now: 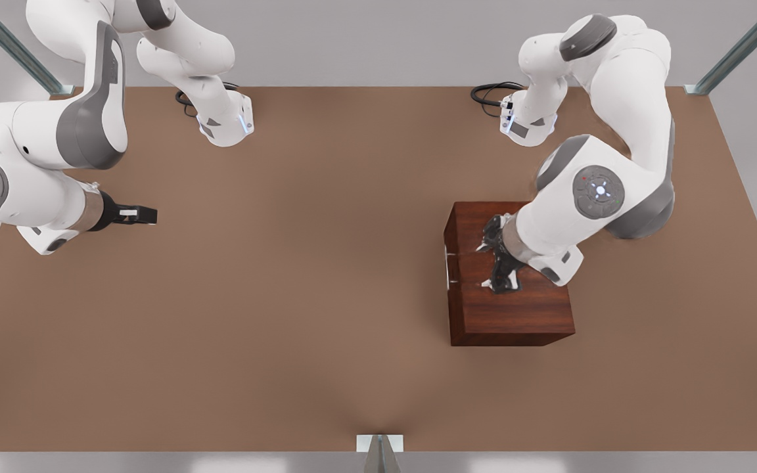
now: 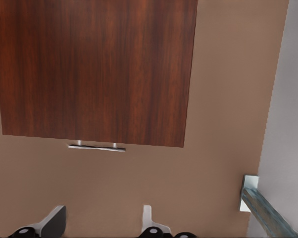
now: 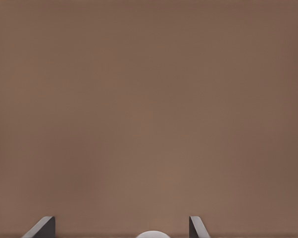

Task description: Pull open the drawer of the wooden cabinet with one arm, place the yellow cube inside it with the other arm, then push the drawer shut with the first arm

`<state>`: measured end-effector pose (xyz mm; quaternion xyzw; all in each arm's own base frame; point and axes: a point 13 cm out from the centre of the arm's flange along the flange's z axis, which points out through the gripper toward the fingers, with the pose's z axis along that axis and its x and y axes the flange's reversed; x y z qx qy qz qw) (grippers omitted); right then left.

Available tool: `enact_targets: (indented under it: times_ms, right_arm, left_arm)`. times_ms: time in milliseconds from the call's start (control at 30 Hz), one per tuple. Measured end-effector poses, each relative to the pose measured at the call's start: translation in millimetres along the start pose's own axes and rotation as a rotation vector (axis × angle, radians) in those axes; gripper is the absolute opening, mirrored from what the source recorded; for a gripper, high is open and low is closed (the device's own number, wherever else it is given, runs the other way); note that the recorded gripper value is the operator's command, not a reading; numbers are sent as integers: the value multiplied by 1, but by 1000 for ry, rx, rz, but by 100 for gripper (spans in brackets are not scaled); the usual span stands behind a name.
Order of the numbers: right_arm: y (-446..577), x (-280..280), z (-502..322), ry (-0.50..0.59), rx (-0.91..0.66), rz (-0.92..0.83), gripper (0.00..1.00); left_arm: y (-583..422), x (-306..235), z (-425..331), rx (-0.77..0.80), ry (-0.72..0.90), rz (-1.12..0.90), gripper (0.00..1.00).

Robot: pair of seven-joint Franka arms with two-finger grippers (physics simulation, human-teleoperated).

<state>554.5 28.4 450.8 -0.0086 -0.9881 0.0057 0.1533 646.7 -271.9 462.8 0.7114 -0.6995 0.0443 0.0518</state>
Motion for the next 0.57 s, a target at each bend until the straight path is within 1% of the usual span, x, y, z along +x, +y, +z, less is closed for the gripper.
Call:
enact_targets:
  times_ms: [33, 67, 100, 133, 233, 367, 567]
  right_arm:
    - [0, 0, -1, -2, 0, 0, 100]
    - [0, 0, -1, -4, 0, 0, 100]
    - [0, 0, -2, -5, 0, -1, 100]
    - [0, 0, -2, -7, 0, -1, 100]
    - [0, 0, -3, -9, 0, -2, 100]
    - [0, -1, -2, -9, 0, -2, 100]
    - [0, 0, -3, -12, 0, -3, 100]
  left_arm:
    - [11, -57, -20, 17, -182, 46, 100]
    - [37, -113, -30, -22, -326, 61, 100]
    - [59, -146, -39, -66, -344, 99, 100]
    - [72, -156, -44, -103, -327, 169, 100]
    - [97, -160, -45, -209, -248, 412, 100]
    - [119, -145, -38, -310, -131, 719, 100]
    - [133, -145, -33, -393, -23, 1053, 100]
